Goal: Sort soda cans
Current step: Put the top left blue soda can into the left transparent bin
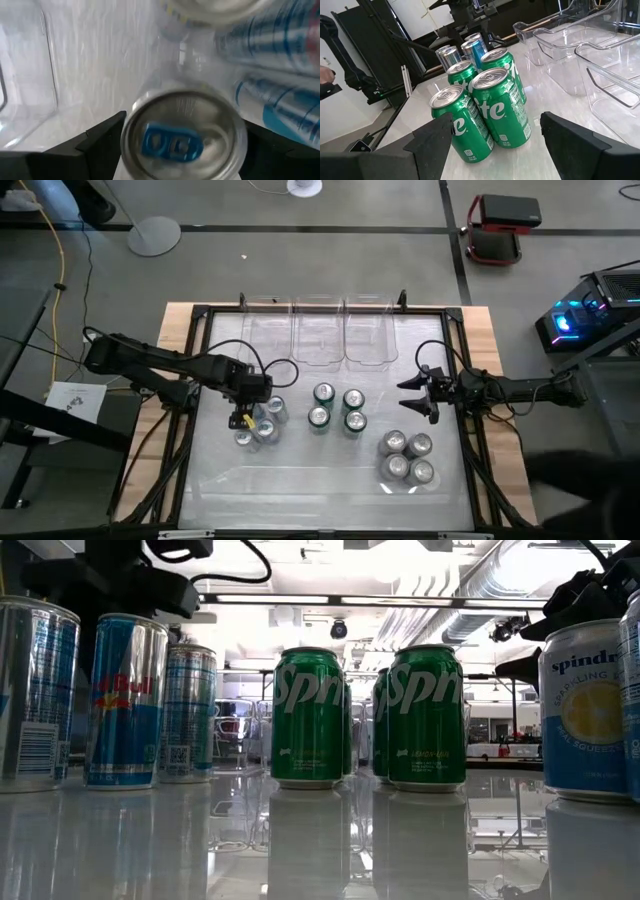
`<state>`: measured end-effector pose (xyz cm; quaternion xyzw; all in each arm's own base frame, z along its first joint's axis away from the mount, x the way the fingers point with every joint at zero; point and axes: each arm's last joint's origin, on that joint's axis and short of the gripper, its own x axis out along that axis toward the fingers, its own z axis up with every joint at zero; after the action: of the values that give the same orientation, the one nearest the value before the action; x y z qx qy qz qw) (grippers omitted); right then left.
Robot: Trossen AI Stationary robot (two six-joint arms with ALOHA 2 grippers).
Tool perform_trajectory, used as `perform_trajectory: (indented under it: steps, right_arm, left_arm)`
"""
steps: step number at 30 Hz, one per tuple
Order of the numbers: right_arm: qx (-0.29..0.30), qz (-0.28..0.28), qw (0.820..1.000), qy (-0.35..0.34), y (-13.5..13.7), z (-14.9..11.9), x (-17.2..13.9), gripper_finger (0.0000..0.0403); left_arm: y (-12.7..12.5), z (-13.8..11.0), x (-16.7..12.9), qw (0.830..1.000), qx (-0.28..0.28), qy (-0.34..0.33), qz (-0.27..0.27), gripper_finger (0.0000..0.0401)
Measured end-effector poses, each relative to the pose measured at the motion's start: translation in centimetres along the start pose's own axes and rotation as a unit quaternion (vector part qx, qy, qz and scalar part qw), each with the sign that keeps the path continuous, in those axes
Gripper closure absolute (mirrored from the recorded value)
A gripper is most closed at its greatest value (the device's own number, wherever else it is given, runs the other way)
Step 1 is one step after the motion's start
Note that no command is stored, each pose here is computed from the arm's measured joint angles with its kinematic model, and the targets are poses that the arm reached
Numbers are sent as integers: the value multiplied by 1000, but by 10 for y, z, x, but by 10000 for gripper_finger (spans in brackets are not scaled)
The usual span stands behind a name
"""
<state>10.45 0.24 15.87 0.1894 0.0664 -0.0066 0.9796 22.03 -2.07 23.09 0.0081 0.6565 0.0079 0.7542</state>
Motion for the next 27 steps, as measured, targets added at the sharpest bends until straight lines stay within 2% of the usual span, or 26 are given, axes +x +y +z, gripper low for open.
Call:
perform_trajectory:
  steps: [13, 16, 21, 27]
  right_arm:
    - [0, 0, 1000, 0, 0, 0, 0, 112]
    - [0, 0, 1000, 0, 0, 0, 0, 112]
    - [0, 0, 1000, 0, 0, 0, 0, 112]
    - [0, 0, 1000, 0, 0, 0, 0, 112]
  left_arm:
    - [0, 2, -1, 1000, -10, -10, -2, 174]
    - [0, 3, -8, 1000, -15, -2, -7, 179]
    - [2, 10, -44, 1000, -30, -8, -3, 179]
    - [25, 25, -109, 994, -50, -94, 39, 179]
